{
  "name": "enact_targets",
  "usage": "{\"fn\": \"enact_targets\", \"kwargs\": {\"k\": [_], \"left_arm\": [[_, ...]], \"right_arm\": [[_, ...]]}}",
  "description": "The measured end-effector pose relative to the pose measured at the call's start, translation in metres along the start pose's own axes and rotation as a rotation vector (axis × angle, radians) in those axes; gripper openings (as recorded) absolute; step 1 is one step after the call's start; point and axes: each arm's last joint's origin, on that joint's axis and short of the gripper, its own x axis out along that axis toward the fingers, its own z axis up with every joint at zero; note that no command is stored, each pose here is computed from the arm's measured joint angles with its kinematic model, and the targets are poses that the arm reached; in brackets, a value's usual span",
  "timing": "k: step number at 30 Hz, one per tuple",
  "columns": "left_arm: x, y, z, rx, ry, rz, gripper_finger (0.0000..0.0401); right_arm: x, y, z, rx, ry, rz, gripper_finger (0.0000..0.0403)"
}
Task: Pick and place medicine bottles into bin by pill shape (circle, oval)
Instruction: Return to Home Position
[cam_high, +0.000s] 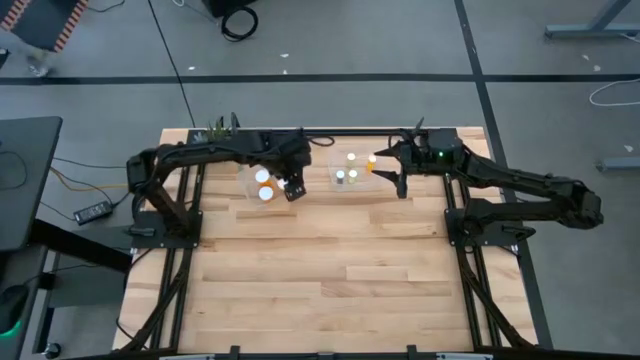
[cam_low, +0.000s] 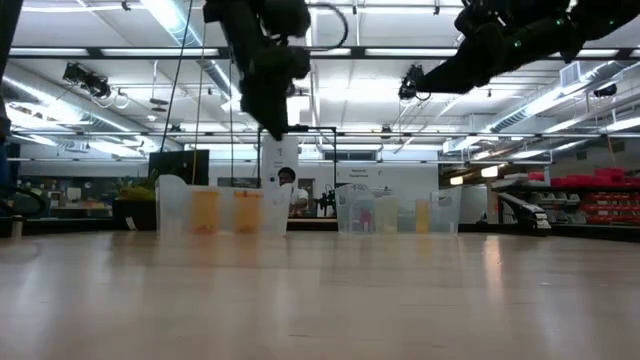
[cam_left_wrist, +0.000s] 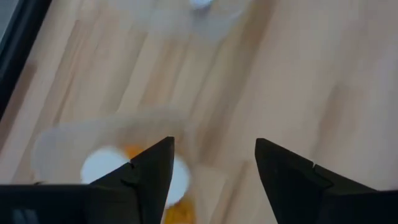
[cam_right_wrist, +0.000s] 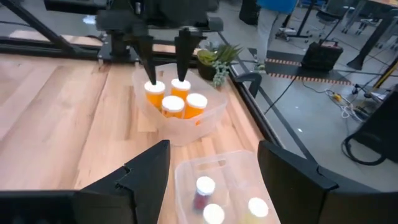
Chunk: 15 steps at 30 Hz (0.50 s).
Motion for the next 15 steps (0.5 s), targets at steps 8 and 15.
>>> {"fn": "enact_targets", "kwargs": {"k": [8,15], "left_arm": [[-0.005,-0.036,0.002,0.114,-0.073,-0.032,0.0202],[0.005,-0.065,-0.003,0.145,-0.146,-0.042,0.0172]], "right_arm": [[-0.004,0.007,-0.035,0.061,-0.065,0.032,0.0251],[-0.019,0.020,-0.048,0.014,-0.233,0.213,0.0251]]}}
